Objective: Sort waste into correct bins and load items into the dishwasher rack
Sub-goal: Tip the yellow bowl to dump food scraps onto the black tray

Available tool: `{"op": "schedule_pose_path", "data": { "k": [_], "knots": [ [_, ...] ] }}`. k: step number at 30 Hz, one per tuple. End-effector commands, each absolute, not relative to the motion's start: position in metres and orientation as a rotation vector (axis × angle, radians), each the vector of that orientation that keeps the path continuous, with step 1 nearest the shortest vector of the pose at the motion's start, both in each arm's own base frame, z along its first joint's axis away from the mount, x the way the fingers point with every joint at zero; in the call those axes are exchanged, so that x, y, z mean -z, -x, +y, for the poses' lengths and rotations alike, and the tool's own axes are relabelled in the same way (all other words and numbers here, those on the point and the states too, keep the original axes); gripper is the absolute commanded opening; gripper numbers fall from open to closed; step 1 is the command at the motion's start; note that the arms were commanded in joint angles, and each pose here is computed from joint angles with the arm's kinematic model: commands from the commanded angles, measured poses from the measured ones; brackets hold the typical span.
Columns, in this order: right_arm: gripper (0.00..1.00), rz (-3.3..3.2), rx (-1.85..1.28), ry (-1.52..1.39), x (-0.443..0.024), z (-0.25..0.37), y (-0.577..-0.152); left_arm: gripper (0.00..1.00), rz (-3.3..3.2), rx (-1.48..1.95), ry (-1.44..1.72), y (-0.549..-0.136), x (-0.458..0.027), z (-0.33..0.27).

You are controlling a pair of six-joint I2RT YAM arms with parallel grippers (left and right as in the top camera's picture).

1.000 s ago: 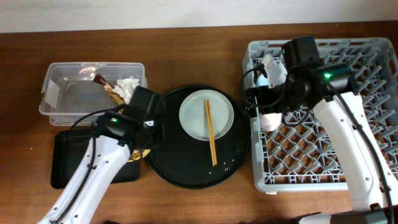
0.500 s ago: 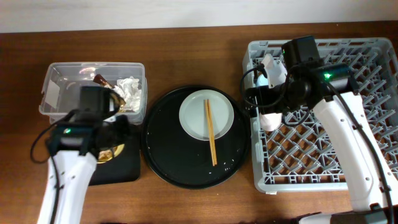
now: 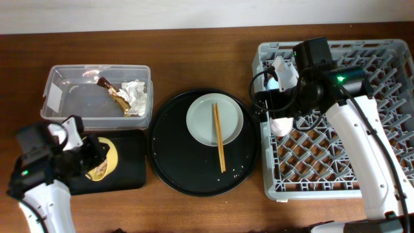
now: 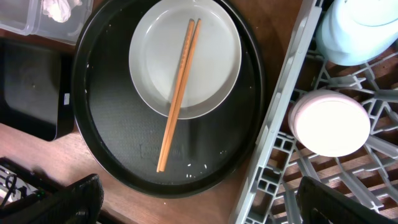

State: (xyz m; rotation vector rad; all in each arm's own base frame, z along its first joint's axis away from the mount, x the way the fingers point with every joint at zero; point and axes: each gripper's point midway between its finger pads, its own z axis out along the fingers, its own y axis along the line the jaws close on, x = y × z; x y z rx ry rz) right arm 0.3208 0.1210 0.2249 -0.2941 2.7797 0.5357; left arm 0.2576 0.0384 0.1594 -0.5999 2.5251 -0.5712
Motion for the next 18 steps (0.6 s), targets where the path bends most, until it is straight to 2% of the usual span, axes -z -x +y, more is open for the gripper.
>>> {"op": "schedule_pose_path", "data": {
  "k": [1,10,18],
  "knots": [
    [0.98,2.783,-0.547,0.317,-0.223,0.124,-0.320,0.00,2.331,0.858,0.443,-0.256,-0.177,0.031],
    [0.98,2.783,-0.547,0.317,-0.223,0.124,-0.320,0.00,2.022,1.031,0.584,-0.246,-0.172,0.073],
    [0.98,2.783,-0.547,0.317,-0.223,0.124,-0.320,0.00,1.845,1.253,0.651,-0.257,-0.164,0.090]
  ]
}}
